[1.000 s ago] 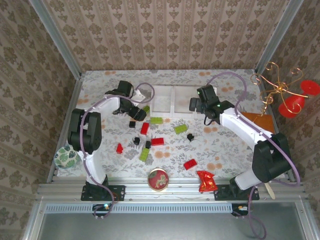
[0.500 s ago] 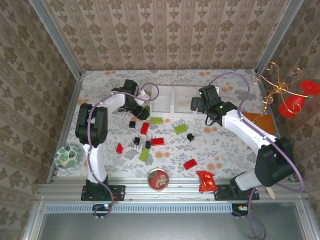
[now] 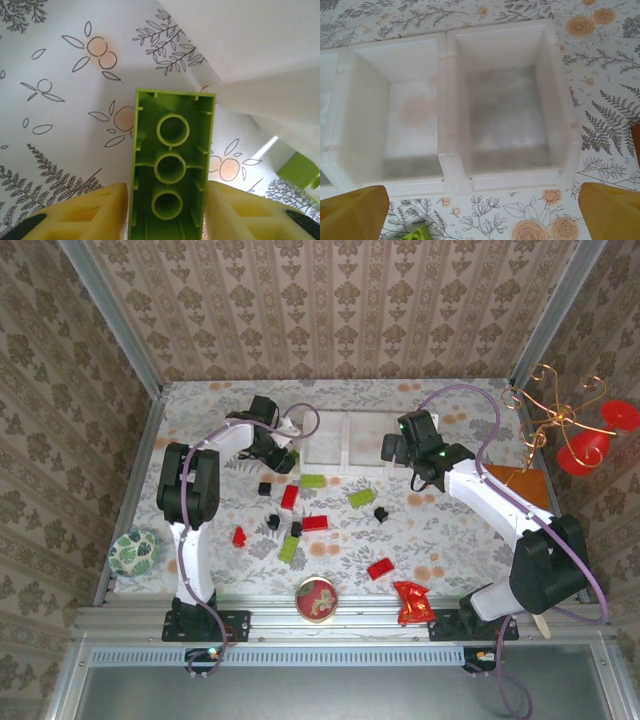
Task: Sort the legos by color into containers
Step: Pick up the lego from the center of the table.
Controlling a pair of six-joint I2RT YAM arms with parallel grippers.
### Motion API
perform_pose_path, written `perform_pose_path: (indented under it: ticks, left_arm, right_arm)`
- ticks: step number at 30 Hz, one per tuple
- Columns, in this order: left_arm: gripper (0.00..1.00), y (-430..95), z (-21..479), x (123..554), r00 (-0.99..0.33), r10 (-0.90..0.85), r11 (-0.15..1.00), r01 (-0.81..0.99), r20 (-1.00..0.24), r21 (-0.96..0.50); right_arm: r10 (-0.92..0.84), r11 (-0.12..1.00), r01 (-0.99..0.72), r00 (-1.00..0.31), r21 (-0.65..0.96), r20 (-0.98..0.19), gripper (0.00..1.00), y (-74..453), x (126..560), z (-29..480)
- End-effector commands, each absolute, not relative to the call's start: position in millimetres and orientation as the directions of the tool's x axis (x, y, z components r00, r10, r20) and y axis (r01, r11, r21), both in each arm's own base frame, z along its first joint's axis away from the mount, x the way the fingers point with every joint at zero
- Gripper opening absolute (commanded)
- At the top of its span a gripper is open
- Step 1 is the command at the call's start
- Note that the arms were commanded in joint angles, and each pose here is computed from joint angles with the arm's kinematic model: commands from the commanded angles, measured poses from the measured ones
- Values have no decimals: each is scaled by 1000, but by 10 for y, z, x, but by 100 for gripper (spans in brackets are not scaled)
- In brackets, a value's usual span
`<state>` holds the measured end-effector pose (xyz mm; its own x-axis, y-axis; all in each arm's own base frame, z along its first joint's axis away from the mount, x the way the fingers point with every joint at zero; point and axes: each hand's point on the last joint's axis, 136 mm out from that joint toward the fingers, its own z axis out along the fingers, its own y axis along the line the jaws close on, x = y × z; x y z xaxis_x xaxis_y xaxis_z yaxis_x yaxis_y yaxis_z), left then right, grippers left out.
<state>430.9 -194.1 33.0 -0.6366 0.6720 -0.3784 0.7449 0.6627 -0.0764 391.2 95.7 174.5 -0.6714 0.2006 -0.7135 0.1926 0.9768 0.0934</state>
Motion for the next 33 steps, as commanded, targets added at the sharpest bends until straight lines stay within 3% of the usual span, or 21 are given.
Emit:
perform_pose_path:
  ticks: [1, 5, 14, 23, 33]
  left_arm:
    - [42, -1871, 273, 4309, -650, 680, 674, 736, -340, -62]
    - [50, -1831, 222, 4285, -658, 681, 680, 731, -323, -57]
    - [45, -1755, 177, 4327, -673, 677, 698, 716, -297, -31]
    - [20, -1722, 207, 4356, -688, 661, 718, 695, -299, -13]
    - [0, -1543, 616, 4415, -731, 554, 810, 585, -399, 54]
  right_arm:
    - [224, 971, 216, -651, 106, -725, 98, 920, 3865, 1815]
    - [226, 971, 213, -650, 112, -725, 98, 929, 3869, 1808]
    - [234, 970, 206, -655, 127, -718, 98, 966, 3886, 1784]
    - [237, 970, 203, -660, 134, -713, 98, 981, 3855, 1771]
    - [264, 955, 275, -623, 109, -737, 100, 783, 3717, 1829]
